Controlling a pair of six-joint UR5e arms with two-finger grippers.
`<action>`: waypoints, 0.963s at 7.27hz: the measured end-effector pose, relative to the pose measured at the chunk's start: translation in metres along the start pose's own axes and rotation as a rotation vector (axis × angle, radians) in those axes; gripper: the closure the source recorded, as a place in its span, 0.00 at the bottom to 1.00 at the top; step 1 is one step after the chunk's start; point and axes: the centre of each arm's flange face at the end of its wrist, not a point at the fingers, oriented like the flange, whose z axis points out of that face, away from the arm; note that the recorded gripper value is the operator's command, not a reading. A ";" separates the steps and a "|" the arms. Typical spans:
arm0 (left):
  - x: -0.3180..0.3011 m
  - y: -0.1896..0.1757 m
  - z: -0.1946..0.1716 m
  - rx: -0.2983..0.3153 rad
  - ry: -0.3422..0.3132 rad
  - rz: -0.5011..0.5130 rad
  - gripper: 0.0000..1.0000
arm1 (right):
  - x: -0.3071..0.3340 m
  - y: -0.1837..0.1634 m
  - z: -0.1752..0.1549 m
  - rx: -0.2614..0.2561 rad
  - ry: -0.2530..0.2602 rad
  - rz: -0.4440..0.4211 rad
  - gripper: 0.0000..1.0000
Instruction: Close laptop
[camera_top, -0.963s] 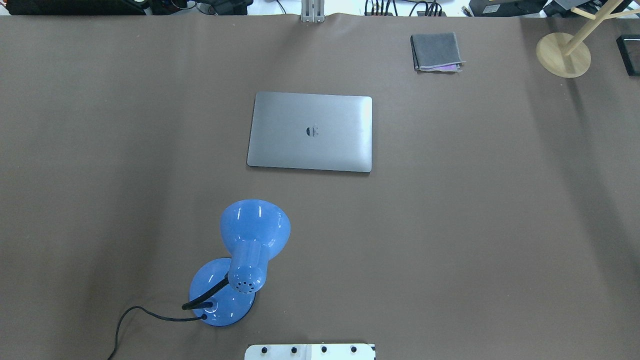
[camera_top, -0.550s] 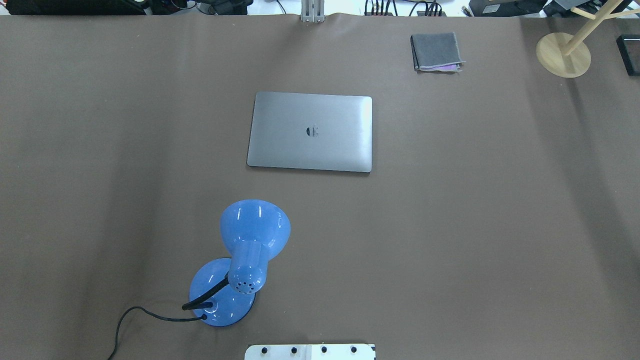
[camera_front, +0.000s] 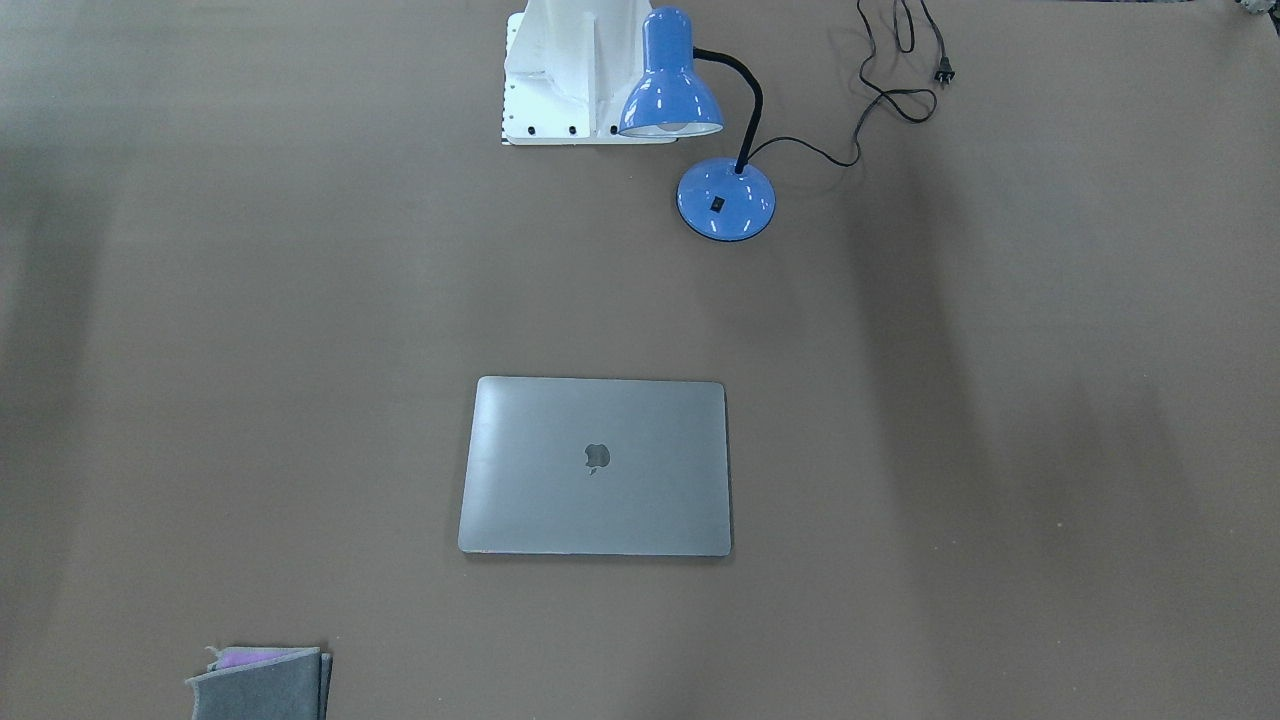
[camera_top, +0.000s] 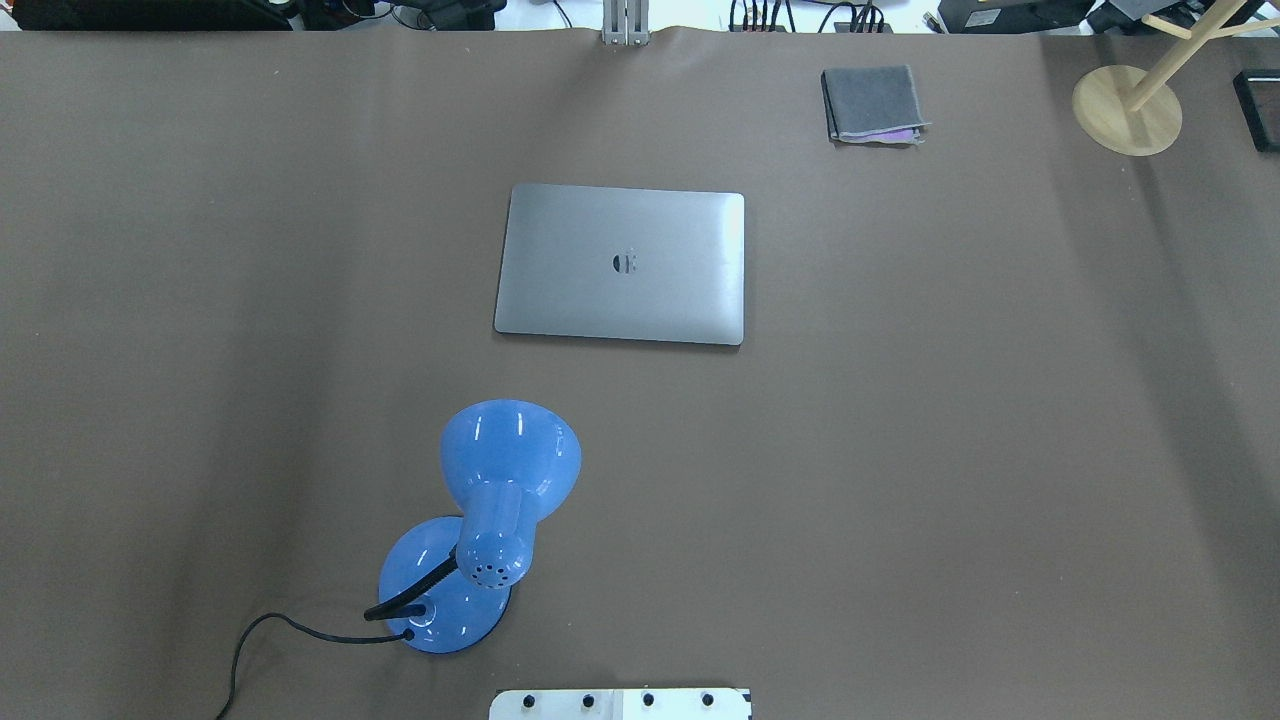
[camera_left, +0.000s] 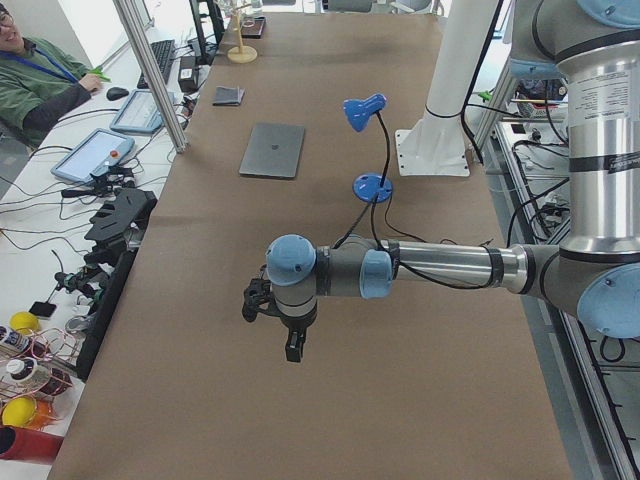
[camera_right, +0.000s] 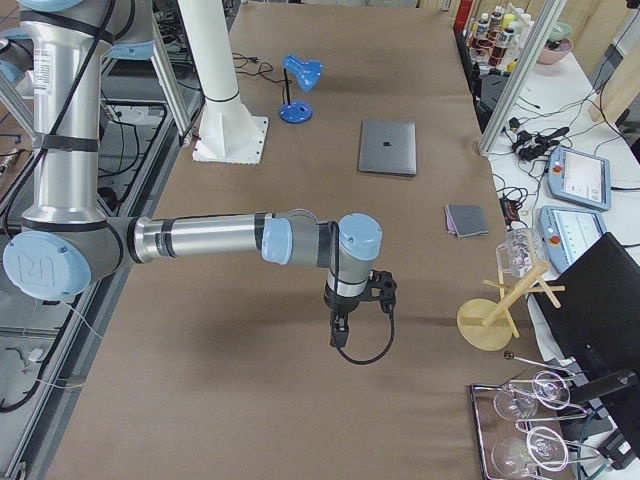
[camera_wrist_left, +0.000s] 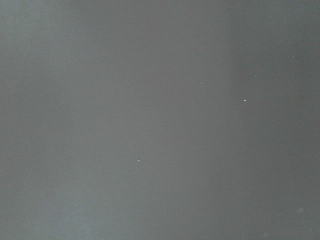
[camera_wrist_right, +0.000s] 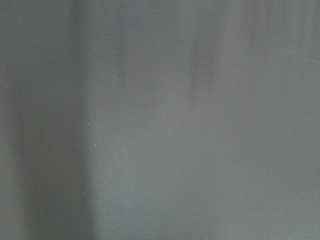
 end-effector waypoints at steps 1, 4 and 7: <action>0.000 0.000 0.000 0.001 0.000 0.001 0.01 | -0.002 0.000 0.002 -0.006 0.000 -0.003 0.00; 0.003 -0.001 -0.004 0.010 -0.001 0.008 0.01 | -0.010 -0.002 0.008 -0.017 0.000 -0.017 0.00; 0.011 -0.002 -0.013 0.029 -0.002 0.023 0.01 | -0.011 -0.002 0.008 -0.016 0.000 -0.022 0.00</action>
